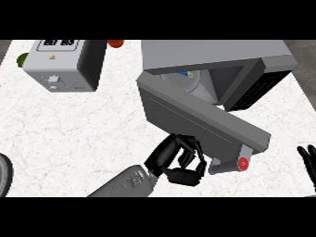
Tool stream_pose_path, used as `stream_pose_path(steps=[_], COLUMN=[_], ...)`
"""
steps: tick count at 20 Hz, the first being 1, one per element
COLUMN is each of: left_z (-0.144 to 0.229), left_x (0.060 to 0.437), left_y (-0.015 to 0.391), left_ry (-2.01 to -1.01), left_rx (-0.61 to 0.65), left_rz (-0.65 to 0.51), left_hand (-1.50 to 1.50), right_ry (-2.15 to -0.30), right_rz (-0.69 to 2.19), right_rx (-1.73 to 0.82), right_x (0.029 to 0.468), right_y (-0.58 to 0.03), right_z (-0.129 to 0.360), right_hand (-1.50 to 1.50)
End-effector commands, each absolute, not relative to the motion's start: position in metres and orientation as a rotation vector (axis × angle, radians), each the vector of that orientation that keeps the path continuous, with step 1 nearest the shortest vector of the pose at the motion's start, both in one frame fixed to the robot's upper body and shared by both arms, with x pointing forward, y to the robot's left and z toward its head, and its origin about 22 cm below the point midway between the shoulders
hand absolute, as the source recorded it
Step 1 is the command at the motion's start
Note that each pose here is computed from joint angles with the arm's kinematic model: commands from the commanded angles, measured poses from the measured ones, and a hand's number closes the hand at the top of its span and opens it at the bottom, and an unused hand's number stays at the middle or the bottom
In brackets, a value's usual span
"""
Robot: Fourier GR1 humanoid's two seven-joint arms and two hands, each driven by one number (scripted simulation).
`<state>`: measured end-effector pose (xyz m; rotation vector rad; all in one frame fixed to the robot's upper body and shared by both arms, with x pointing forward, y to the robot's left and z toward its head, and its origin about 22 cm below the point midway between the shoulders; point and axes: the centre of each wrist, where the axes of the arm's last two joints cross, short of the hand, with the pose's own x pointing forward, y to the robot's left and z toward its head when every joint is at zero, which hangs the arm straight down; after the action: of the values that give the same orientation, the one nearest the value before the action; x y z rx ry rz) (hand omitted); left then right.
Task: Pick up the milk, place it into the microwave and close the microwave
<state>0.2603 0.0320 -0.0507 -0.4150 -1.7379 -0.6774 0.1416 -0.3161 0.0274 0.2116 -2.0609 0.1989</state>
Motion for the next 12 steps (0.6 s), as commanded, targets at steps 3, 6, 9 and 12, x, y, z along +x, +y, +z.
stream_pose_path(steps=[3,6,9,12], left_z=[-0.035,-0.016,-0.009,-0.002], left_x=[0.262,0.272,0.280,0.291], left_y=[0.016,0.009,0.009,0.008], left_ry=[-1.801,-1.849,-1.837,-1.846], left_rx=[-0.413,-0.367,-0.289,-0.244], left_rz=[-0.564,-0.485,-0.361,-0.324], left_hand=[1.50,1.50,1.50,1.50], right_ry=[-2.049,-2.068,-2.059,-2.096], right_rz=[0.276,0.335,0.361,0.378], right_rx=[0.269,0.250,0.241,0.227], right_x=[0.143,0.152,0.152,0.156], right_y=[-0.316,-0.317,-0.321,-0.326], right_z=[0.050,0.062,0.068,0.079], right_hand=[-1.50,-1.50,-1.50,-1.50])
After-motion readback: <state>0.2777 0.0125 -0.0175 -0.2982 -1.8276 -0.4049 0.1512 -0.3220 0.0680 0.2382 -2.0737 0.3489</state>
